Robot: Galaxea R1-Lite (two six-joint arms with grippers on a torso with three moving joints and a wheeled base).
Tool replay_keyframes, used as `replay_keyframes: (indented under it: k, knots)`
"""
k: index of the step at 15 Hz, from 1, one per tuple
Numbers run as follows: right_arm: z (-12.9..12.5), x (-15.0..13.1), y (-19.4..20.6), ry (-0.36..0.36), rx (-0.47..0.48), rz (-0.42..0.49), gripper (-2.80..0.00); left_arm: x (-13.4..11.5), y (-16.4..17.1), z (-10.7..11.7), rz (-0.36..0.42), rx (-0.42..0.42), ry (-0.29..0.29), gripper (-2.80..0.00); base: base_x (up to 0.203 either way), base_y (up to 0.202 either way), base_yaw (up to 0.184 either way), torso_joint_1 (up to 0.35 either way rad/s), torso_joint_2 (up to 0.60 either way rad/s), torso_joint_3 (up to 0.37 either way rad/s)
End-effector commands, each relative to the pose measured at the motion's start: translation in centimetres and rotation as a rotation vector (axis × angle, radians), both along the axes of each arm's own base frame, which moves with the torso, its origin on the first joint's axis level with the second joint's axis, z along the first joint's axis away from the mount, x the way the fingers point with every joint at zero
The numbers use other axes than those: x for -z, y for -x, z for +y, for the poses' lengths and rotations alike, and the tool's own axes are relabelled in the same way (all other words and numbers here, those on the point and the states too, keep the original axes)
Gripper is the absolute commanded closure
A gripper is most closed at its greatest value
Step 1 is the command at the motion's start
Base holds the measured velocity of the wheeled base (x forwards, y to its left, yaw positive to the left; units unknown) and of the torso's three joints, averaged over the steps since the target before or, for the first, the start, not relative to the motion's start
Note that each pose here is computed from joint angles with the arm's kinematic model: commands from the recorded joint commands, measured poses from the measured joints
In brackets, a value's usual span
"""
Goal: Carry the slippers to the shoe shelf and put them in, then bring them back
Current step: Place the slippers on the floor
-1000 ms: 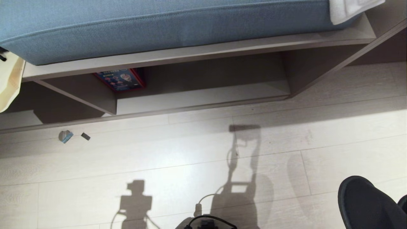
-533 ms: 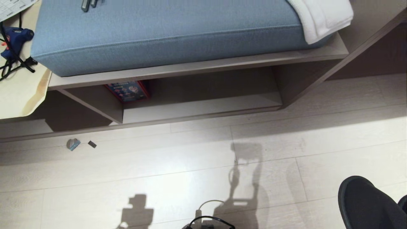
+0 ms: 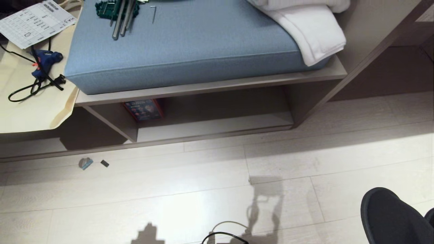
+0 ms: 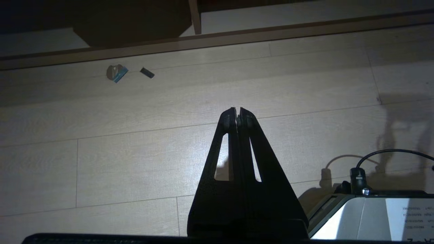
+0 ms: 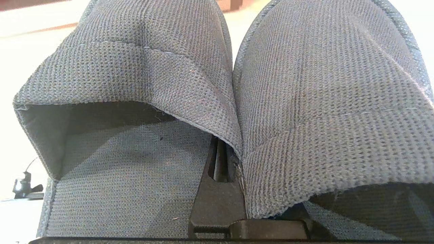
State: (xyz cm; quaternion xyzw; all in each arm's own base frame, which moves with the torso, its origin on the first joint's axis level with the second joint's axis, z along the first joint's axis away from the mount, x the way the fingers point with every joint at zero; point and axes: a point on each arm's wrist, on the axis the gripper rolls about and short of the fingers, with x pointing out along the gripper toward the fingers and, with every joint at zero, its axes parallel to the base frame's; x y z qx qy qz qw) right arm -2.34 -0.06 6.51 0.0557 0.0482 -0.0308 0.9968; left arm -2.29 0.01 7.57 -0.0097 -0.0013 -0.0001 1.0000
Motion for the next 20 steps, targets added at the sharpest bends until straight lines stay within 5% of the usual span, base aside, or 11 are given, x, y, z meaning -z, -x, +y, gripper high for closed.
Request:
replay_keyframes:
  k: [1, 20]
  knots:
    - [0.0, 0.04, -0.02, -0.001, 0.001, 0.003, 0.0, 0.01, 0.0, 0.0, -0.001, 0.0, 0.0, 0.0, 0.0, 0.0, 0.0, 0.001, 0.0, 0.199]
    - [0.0, 0.04, -0.02, -0.002, 0.001, 0.003, 0.0, 0.01, 0.0, 0.0, -0.001, 0.0, 0.0, 0.0, 0.0, 0.0, 0.0, 0.003, 0.0, 0.204]
